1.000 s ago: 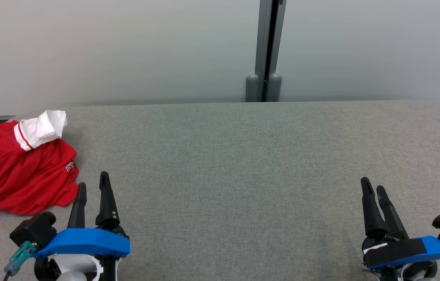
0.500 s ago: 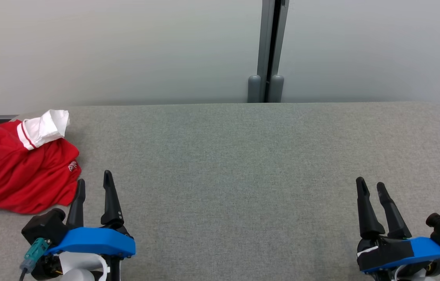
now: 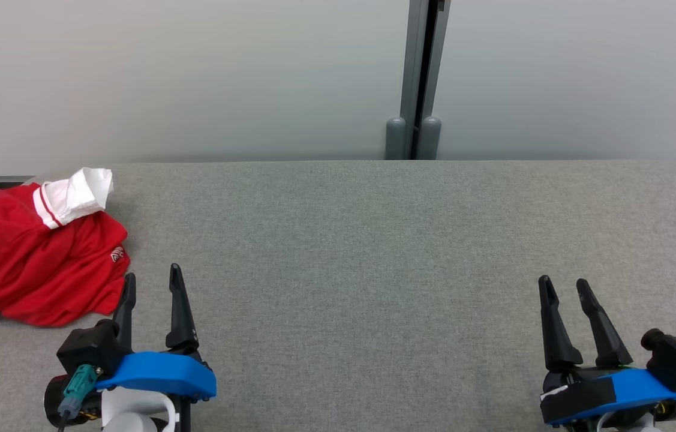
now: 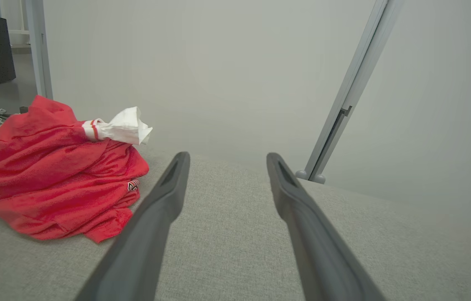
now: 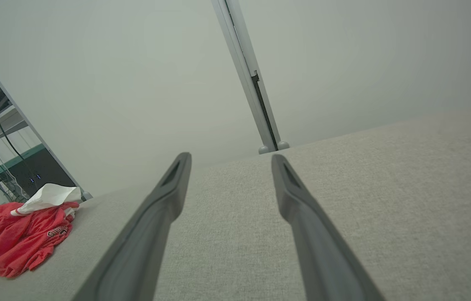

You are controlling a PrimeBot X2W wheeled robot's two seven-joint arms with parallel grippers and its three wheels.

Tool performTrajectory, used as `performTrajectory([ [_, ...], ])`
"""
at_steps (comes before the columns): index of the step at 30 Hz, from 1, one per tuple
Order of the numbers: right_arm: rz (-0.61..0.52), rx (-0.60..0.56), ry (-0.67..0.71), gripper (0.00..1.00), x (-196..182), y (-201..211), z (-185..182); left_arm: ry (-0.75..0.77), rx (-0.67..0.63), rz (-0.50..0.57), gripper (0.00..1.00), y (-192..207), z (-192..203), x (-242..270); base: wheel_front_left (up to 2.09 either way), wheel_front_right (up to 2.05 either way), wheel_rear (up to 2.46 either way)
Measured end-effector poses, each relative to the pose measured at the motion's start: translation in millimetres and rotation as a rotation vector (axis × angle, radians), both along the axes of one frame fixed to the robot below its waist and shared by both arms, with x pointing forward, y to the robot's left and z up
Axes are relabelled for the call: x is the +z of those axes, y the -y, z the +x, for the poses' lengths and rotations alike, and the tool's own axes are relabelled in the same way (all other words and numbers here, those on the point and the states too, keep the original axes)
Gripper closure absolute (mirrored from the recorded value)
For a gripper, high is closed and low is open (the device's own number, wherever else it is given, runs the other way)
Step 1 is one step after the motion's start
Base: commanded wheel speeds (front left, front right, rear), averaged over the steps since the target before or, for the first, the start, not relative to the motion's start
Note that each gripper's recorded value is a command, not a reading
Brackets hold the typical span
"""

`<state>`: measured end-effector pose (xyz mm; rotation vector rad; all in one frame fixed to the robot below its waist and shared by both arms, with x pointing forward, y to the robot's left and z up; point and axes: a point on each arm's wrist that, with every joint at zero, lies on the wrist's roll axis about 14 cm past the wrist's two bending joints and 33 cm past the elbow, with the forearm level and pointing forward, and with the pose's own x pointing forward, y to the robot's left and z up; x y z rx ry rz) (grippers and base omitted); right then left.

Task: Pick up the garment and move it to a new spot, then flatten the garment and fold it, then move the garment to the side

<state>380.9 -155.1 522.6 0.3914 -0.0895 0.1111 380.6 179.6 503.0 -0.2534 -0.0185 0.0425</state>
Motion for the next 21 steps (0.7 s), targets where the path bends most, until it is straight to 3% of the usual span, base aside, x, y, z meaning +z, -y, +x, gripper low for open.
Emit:
performTrajectory([
  [21, -0.175, 0.022, 0.031, 0.0, -1.7, -8.1, -1.4, 0.003, 0.008, 0.152, 0.0, -3.8, -1.4, -4.7, 0.0, 0.0, 0.0],
])
